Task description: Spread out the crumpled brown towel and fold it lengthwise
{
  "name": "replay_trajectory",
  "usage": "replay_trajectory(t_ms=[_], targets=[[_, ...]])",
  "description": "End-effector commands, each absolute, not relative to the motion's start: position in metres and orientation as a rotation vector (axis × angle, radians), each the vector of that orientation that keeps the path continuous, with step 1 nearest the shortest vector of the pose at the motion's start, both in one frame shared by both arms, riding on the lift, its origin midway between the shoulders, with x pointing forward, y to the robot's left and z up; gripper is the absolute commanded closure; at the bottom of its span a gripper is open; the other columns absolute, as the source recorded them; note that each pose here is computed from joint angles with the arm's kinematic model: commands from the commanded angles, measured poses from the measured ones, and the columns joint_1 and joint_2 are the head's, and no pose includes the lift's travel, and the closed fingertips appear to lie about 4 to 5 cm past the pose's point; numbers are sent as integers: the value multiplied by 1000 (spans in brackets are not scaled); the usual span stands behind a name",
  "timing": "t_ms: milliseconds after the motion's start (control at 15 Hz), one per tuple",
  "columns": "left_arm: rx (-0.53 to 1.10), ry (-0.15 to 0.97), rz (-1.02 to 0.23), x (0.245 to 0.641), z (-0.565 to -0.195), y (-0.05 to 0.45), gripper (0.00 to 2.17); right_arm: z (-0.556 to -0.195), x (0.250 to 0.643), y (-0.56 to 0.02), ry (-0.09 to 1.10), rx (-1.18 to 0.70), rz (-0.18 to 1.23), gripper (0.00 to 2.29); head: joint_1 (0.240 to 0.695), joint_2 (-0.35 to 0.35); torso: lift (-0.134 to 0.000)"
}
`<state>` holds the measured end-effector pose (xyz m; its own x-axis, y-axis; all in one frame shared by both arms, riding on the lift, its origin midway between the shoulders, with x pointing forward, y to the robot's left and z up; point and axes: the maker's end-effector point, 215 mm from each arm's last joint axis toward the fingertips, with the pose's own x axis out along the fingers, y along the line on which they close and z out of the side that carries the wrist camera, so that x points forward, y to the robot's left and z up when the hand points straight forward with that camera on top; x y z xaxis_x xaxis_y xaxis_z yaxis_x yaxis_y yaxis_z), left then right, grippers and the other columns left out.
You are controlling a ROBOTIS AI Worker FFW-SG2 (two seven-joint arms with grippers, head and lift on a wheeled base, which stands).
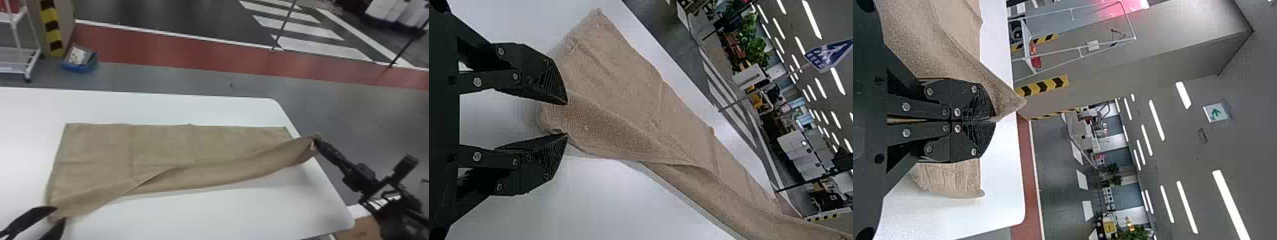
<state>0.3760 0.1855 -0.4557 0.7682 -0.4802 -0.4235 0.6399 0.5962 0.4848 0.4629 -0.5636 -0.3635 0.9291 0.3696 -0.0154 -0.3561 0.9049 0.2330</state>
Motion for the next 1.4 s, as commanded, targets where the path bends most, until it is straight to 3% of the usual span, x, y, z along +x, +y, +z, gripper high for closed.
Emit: replay_trajectory(t_ms=[0,133,733,867,1067,1133,1333], targets=[[659,257,-659,375,-454,184,1359,-364,463,-563,61,232,376,1646,695,-350,-123],[657,249,-663,376,-448,183,1713,-363,463,-563,58,244,377,1646,695,-350,-123],[574,180,-593,378,-375,217,1713,-350,450,-557,81,263,428,1646,695,-350,-123],[559,180,-587,377,-368,225,1713,-369,447,-555,176,232,440,1460,695,-350,-123],[555,192,-598,374,-375,222,1713,-405,445,-544,296,166,447,1457,695,-350,-123],[556,193,-597,374,-377,222,1713,-412,446,-545,323,145,435,1264,695,-350,-123],[555,211,-597,375,-381,221,1713,-414,444,-567,331,85,366,269,695,-350,-123]])
